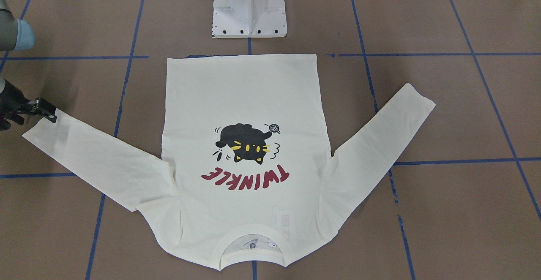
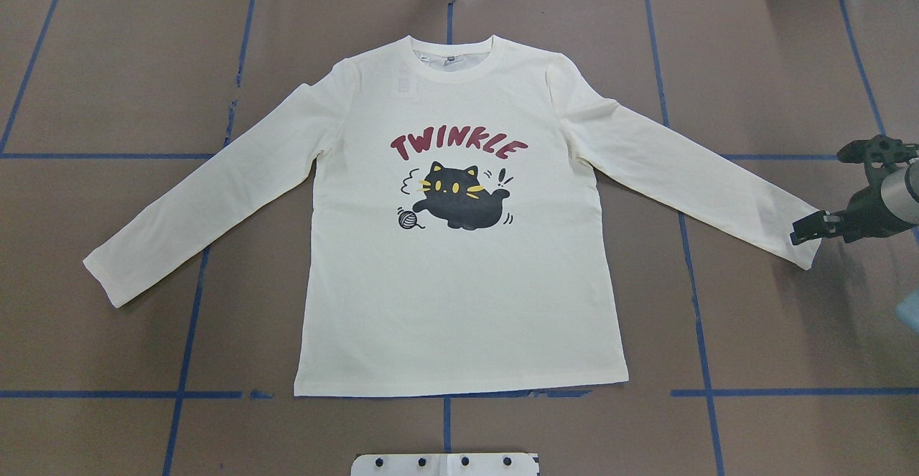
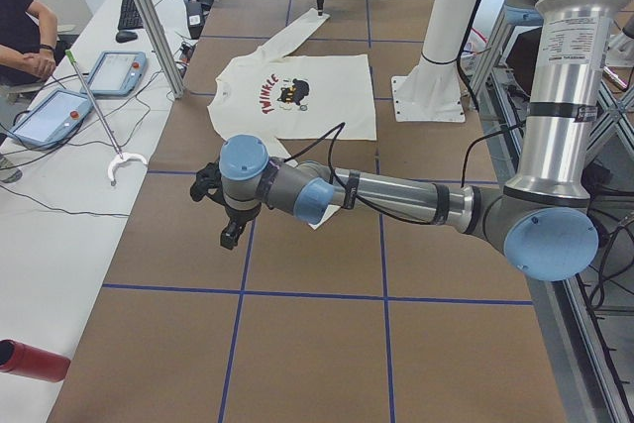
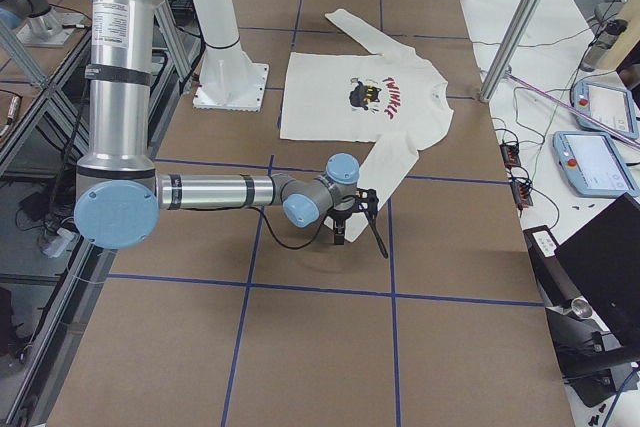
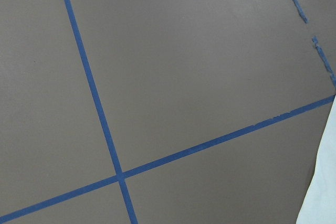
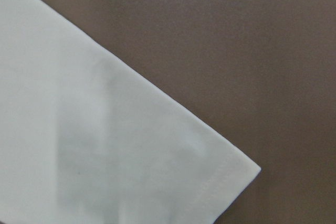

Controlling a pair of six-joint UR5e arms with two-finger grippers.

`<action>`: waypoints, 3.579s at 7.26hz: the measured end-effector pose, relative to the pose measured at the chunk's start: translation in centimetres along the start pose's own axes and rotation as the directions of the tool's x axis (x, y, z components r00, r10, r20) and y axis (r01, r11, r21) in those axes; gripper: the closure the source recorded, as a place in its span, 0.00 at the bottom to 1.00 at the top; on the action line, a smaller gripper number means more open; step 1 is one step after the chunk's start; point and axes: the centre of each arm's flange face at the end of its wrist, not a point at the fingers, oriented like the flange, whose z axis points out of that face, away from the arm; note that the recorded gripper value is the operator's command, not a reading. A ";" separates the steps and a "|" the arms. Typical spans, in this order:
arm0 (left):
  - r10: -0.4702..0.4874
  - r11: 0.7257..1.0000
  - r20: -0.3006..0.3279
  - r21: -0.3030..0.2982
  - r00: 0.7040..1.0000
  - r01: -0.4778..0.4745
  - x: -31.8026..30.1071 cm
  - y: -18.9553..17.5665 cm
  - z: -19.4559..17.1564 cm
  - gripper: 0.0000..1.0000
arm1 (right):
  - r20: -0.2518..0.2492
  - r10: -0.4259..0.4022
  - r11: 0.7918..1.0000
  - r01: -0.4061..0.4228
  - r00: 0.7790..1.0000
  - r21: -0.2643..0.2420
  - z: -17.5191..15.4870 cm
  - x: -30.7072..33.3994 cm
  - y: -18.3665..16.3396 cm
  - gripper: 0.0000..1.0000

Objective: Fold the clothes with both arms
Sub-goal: 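Grasp the sleeve cuff with the right gripper and lift it, then carry the sleeve across the shirt toward the far shoulder with the right gripper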

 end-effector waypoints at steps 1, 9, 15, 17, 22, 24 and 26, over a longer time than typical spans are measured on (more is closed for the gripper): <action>0.001 1.000 -0.001 0.000 1.000 -0.001 0.0 0.0 0.0 0.00 | -0.004 0.002 1.000 -0.002 1.000 -0.003 0.2 0.2 0.0 0.00; 0.009 1.000 -0.001 0.006 1.000 -0.009 -0.2 0.3 0.2 0.00 | 0.008 -0.003 1.000 0.003 1.000 -0.002 0.0 -0.8 -0.6 1.00; 0.000 1.000 -0.001 0.005 1.000 0.000 -0.2 0.3 0.2 0.00 | 0.130 -0.017 0.994 0.002 0.991 0.109 -5.5 -9.5 -5.0 1.00; 0.001 1.000 -0.001 0.006 1.000 -0.001 -0.2 0.1 0.1 0.00 | 0.277 0.095 0.978 -0.142 0.956 0.155 -10.5 -20.5 -11.4 1.00; 0.003 1.000 -0.001 0.007 1.000 -0.003 -0.1 0.0 0.1 0.00 | 0.486 0.118 0.953 -0.236 0.866 0.189 -20.4 -50.2 -22.5 1.00; 0.000 1.000 -0.001 0.006 1.000 0.000 -0.2 0.1 0.2 0.00 | 0.500 0.045 0.936 -0.211 0.865 0.281 -15.0 -60.9 -20.3 1.00; -0.002 1.000 -0.001 0.005 1.000 0.002 -0.2 0.1 0.2 0.00 | 0.499 0.022 0.922 -0.210 0.866 0.324 -11.2 -64.4 -18.0 1.00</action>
